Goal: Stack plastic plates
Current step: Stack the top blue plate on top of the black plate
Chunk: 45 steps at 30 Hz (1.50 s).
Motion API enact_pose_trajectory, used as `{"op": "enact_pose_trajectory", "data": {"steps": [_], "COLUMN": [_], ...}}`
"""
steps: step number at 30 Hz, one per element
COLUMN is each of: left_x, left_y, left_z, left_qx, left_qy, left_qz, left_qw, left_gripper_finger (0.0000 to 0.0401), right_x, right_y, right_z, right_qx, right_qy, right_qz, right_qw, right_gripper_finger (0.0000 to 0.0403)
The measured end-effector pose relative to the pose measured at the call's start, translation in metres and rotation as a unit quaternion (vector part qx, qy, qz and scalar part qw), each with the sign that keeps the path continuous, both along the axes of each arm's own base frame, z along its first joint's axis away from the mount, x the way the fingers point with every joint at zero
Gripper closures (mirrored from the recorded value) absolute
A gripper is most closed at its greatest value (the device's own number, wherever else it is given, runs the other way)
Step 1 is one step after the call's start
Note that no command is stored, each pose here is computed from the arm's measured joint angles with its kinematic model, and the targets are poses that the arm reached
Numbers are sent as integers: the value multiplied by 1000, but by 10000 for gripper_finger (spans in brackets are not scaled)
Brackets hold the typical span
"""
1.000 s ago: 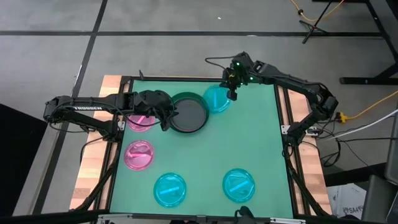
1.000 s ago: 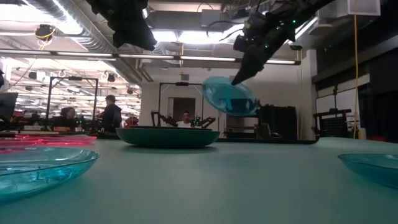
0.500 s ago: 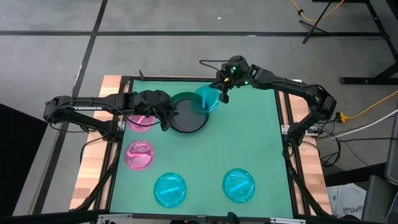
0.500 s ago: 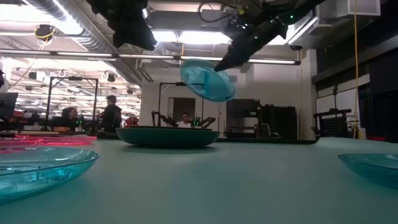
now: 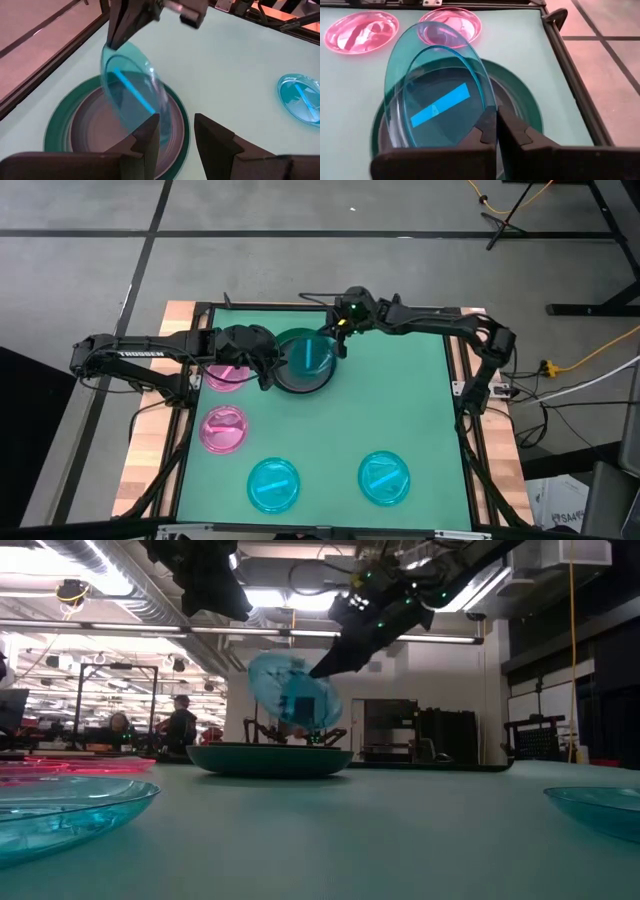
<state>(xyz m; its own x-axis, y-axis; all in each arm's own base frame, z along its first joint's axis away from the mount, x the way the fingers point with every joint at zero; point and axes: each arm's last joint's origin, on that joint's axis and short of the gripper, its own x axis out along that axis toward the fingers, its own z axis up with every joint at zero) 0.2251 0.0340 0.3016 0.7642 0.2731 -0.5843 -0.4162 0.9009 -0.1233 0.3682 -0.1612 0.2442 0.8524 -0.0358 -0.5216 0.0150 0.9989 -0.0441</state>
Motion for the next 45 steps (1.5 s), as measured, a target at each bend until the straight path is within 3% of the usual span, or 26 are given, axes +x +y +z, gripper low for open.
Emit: {"op": "enact_pose_trajectory", "data": {"steps": [15, 27, 45], "left_x": [0, 0, 0], "left_y": [0, 0, 0], "left_z": [0, 0, 0], "left_qx": [0, 0, 0], "left_qy": [0, 0, 0], "left_qz": [0, 0, 0], "left_qw": [1000, 1000, 1000], "left_gripper_finger": [285, 285, 285], "right_x": [15, 14, 14], "right_y": [-8, -10, -10], "right_z": [-44, -44, -44], "right_qx": [30, 4, 4], "right_qy": [35, 46, 46], "right_qz": [-11, -44, -44], "right_qw": [999, 998, 998], "right_gripper_finger": [403, 401, 397]}}
